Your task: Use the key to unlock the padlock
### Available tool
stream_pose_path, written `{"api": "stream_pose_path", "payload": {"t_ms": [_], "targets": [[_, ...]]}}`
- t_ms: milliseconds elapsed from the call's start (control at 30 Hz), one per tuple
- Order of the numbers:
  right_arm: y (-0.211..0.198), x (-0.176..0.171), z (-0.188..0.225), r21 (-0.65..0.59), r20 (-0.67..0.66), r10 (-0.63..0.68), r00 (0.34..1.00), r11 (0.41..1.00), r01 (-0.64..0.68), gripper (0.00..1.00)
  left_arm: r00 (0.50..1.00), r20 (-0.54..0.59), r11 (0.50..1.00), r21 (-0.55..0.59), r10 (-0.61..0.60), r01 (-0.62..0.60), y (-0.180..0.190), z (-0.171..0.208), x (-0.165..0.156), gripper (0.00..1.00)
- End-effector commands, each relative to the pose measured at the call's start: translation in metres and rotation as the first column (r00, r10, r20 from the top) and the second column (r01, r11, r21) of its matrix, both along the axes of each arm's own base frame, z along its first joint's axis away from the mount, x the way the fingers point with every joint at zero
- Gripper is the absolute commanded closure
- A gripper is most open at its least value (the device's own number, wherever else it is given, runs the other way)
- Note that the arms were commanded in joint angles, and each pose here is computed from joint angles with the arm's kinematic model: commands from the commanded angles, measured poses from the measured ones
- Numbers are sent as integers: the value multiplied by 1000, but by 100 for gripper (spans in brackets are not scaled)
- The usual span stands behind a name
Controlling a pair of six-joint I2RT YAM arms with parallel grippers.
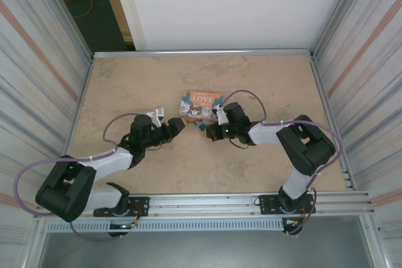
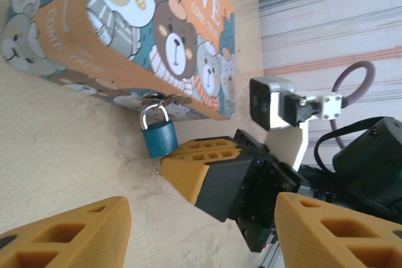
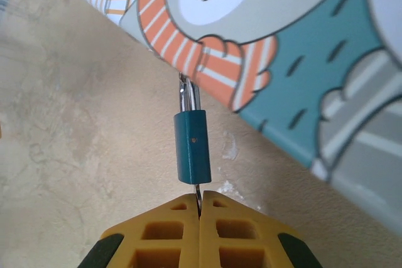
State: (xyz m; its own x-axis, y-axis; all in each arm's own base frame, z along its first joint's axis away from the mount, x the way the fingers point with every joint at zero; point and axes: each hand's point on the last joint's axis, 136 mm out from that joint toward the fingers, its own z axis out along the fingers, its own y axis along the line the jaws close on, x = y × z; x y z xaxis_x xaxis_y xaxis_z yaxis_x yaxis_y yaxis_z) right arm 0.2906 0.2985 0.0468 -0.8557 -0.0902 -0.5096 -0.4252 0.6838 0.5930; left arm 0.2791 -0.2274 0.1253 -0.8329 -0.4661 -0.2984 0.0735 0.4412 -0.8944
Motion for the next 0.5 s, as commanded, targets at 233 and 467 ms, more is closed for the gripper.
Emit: {"api": "stream_pose_path", "payload": {"t_ms": [233,467], "targets": [[12,0,32,112,-83,-28,996,993,38,100,997,-63,991,-129,39,-47,-3,-6,6,44],[12,-1,30,127,-156,-74,985,987,95,100,990,-124,979,-189,60,-83,-5,-22,9,45]]}}
